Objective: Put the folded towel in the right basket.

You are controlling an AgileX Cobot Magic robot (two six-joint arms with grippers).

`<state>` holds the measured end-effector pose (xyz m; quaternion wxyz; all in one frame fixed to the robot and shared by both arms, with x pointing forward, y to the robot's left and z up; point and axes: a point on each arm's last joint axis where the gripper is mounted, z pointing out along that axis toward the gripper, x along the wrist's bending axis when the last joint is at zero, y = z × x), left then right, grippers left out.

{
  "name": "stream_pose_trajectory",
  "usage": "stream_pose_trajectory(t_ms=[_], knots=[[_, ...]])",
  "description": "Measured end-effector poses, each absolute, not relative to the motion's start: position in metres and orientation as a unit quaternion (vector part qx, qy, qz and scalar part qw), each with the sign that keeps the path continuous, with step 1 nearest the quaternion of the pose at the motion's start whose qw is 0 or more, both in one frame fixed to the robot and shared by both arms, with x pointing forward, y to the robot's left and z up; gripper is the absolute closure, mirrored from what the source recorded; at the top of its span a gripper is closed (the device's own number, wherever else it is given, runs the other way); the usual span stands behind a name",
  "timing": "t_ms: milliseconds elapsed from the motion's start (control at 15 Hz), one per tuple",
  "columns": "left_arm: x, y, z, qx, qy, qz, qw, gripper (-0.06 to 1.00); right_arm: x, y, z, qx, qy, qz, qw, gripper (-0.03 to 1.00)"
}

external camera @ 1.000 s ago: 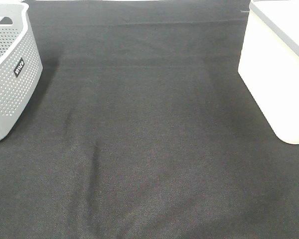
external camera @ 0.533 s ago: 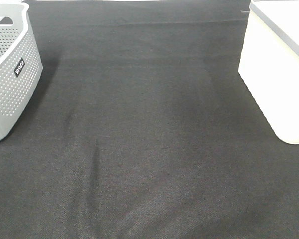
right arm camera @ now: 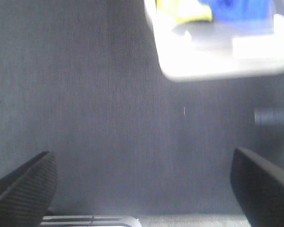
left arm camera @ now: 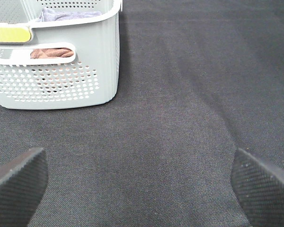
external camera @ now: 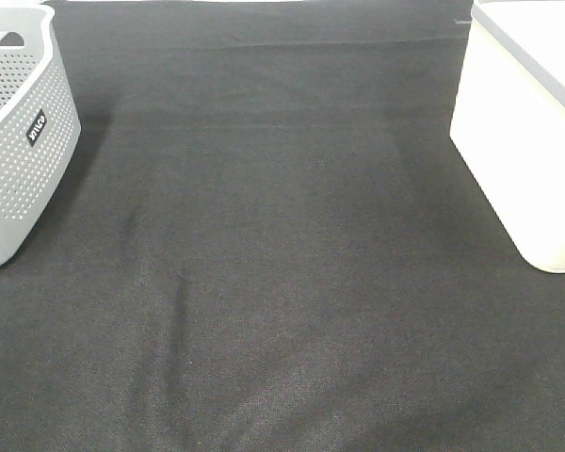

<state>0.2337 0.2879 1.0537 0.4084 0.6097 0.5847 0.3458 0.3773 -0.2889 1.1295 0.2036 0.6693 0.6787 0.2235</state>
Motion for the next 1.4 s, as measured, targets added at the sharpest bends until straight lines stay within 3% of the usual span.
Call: stream_pose_trajectory(t_ms=[267,400,733,1400], knots=[[0.234,0.288,1.054,0.610,0.585,0.346,0.408,-0.03,0.276,-0.300,1.082,0.643,0.652,0.289,0.281,0.00],[0.234,0.288,1.054,0.610,0.585,0.346,0.408,-0.03,0.254,-0.302,1.060,0.633,0.640,0.312,0.304,0.00],[0.234,0.288,1.054,0.610,0.585,0.346,0.408,-0.03,0.234,-0.303,1.038,0.617,0.623,0.346,0.334,0.00],[0.234,0.288,1.054,0.610,0.585,0.346,0.408,-0.03,0.236,-0.303,1.037,0.612,0.624,0.350,0.337,0.00]])
